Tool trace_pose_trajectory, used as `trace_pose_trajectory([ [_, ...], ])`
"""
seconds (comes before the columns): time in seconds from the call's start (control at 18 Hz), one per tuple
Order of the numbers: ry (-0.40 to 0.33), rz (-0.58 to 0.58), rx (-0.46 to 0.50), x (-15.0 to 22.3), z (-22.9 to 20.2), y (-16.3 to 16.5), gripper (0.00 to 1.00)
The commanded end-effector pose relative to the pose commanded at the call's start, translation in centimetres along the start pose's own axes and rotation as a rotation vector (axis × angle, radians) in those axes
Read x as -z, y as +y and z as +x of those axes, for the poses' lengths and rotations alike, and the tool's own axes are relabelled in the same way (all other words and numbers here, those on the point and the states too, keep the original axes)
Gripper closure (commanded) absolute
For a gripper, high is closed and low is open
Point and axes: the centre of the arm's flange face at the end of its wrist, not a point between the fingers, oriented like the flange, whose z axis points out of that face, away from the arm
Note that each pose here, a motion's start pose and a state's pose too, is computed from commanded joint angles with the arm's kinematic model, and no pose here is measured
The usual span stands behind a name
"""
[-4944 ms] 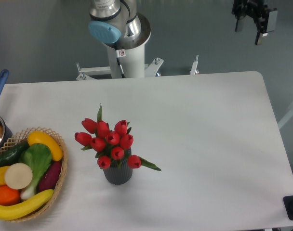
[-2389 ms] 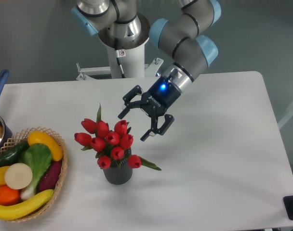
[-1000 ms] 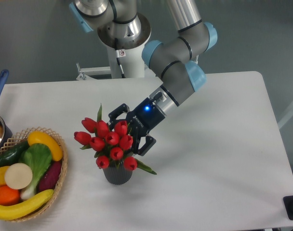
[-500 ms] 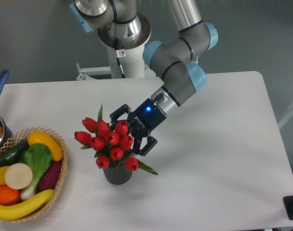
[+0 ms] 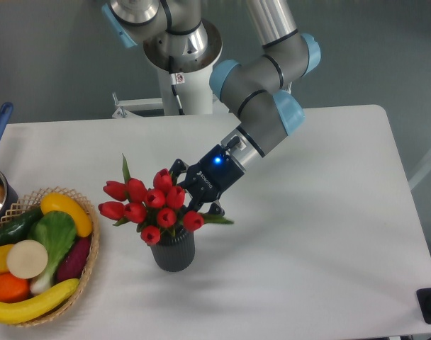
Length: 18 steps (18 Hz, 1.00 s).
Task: Pick up the flowers from the vase
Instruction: 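Close the gripper around the tulip stems just below the blooms, then lift the gripped tulips upward, drawing the stems out of the vase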
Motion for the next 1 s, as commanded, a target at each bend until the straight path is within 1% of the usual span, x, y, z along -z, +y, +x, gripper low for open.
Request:
trace_pose_trajectory([
  [0.22,-0.003,0.002,-0.006,0.10,-0.22,-0.30,0.50],
  [0.28,-0.003,0.002,-0.019,0.05,-0.56,-0.87,0.39],
  [0.33,0.002,0.002,-0.022,-0.27,-0.70,-0.97,0.36],
  [0.44,0.010,-0.002,-0.008,-0.66,-0.42,-0.59,0.52],
  [0.5,0.009,-0.002,-0.008,-0.64,-0.46,-0.64,0.56],
  [0.56,0.009,-0.002,-0.008,-0.59,-0.48,-0.76,0.61],
  [0.67,0.009,-0.002,-0.002,-0.60,-0.38,-0.73,0.68],
  [0.72,0.010,-0.004,-0.002,-0.63,-0.40,-0.64,0.69],
  [0.78,0.010,-0.004,0.001,-0.66,-0.35,-0.58,0.73],
  [1.0,0.007,-0.003,0.010,-0.45,-0.29,-0.65,0.75],
])
